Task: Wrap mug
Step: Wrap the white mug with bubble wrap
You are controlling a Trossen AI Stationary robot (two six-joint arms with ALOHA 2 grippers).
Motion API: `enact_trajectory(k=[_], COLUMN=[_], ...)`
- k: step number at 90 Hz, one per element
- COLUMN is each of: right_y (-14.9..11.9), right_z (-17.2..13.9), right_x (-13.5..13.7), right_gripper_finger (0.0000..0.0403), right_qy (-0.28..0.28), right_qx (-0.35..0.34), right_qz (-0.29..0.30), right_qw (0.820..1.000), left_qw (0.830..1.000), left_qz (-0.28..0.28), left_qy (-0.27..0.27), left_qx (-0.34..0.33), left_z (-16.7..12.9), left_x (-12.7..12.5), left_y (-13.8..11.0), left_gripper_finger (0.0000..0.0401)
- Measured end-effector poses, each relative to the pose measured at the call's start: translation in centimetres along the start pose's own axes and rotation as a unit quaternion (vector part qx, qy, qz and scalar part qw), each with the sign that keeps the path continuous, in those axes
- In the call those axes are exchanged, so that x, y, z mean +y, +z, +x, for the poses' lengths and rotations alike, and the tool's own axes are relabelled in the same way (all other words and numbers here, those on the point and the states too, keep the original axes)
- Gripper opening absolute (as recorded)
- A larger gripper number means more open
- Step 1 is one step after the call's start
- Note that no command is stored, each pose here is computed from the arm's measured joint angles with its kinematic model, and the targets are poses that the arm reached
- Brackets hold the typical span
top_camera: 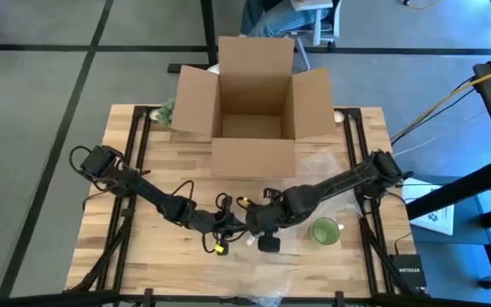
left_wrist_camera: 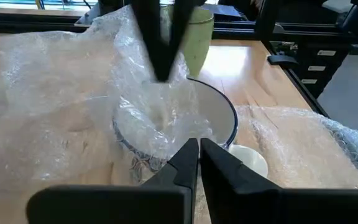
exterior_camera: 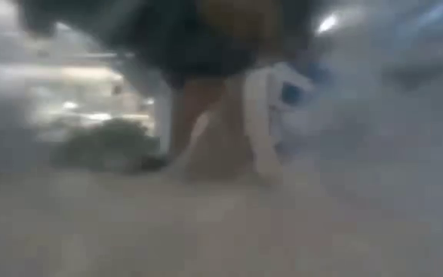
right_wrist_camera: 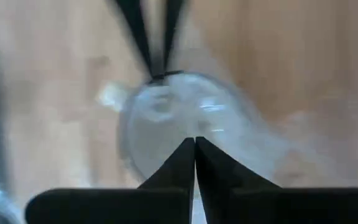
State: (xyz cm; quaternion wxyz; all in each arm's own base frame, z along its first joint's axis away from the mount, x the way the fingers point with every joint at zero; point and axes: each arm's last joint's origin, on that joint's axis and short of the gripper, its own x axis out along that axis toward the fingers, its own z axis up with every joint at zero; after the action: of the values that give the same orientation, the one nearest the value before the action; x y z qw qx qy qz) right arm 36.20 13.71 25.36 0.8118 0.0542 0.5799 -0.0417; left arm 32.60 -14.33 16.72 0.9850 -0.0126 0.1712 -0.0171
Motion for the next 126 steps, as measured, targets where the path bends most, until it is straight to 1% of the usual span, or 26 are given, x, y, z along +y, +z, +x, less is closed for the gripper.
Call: enact_trajectory(k=[10,21,28,37,43,47,58,65,73,79,85,88,96,106,112,119,126], right_y=[-0.7,-0.9,-0.9,-0.6,-0.2,0.1,0.9,0.7,-0.6,-2.0,-3.5,-4.1,-5.6,-7.4,-8.1,-8.9,-9.3], right_z=[3.4,5.8,6.9,6.7,5.8,4.6,-0.1,-2.6,-5.2,-6.7,-7.0,-6.8,-6.0,-4.8,-3.6,-2.5,-1.6], right_x=[-0.1,0.3,0.5,0.7,0.8,0.8,0.9,0.9,0.9,0.8,0.6,0.5,-0.1,-0.7,-0.9,-1.1,-1.2], right_gripper_finger=[0.0000,0.0000,0.0000,0.0000,0.0000,0.0000,0.0000,0.0000,0.0000,0.0000,0.0002,0.0005,0.0024,0.0071,0.0107,0.0148,0.0180], right_qy=[0.005,0.013,0.014,0.023,0.023,0.024,0.035,0.023,-0.012,-0.058,-0.107,-0.121,-0.135,-0.147,-0.140,-0.118,-0.098], right_qx=[0.031,0.033,0.038,0.043,0.051,0.049,0.027,0.022,0.019,0.019,0.022,0.028,0.045,0.061,0.063,0.055,0.040], right_qz=[0.003,0.002,-0.002,-0.012,-0.014,-0.014,-0.013,-0.011,-0.001,0.005,0.016,0.024,0.044,0.054,0.055,0.053,0.034], right_qw=[1.000,0.999,0.999,0.999,0.998,0.998,0.999,0.999,1.000,0.998,0.994,0.992,0.989,0.986,0.987,0.990,0.994], left_qw=[1.000,1.000,1.000,1.000,1.000,1.000,1.000,1.000,1.000,1.000,1.000,1.000,1.000,1.000,1.000,1.000,1.000], left_qz=[0.000,0.000,0.000,0.002,0.002,0.002,0.001,0.001,0.001,0.001,0.001,0.001,0.001,0.001,0.001,0.001,0.000], left_qy=[0.000,-0.001,-0.002,-0.002,-0.003,-0.003,-0.003,-0.003,-0.003,-0.002,-0.002,-0.002,-0.002,-0.002,-0.002,-0.002,-0.002], left_qx=[0.000,-0.001,0.000,0.005,0.004,0.004,0.003,0.003,0.003,0.003,0.002,0.002,0.002,0.002,0.002,0.002,0.002], left_z=[0.0,0.0,0.0,0.0,0.0,0.0,0.0,0.0,0.0,0.0,0.0,0.0,0.0,0.0,0.0,0.0,0.0], left_x=[0.0,0.0,0.0,0.0,0.0,0.0,0.0,0.0,-0.1,-0.1,-0.1,-0.1,-0.1,-0.1,-0.1,-0.1,-0.1], left_y=[0.0,0.0,0.0,-0.1,-0.1,-0.1,-0.1,-0.1,-0.1,-0.1,-0.1,-0.1,-0.1,-0.1,-0.1,-0.1,-0.1], left_gripper_finger=[0.0000,0.0000,0.0000,0.0000,0.0000,0.0000,0.0000,0.0000,0.0000,0.0000,0.0000,0.0000,0.0000,0.0000,0.0000,0.0000,0.0000])
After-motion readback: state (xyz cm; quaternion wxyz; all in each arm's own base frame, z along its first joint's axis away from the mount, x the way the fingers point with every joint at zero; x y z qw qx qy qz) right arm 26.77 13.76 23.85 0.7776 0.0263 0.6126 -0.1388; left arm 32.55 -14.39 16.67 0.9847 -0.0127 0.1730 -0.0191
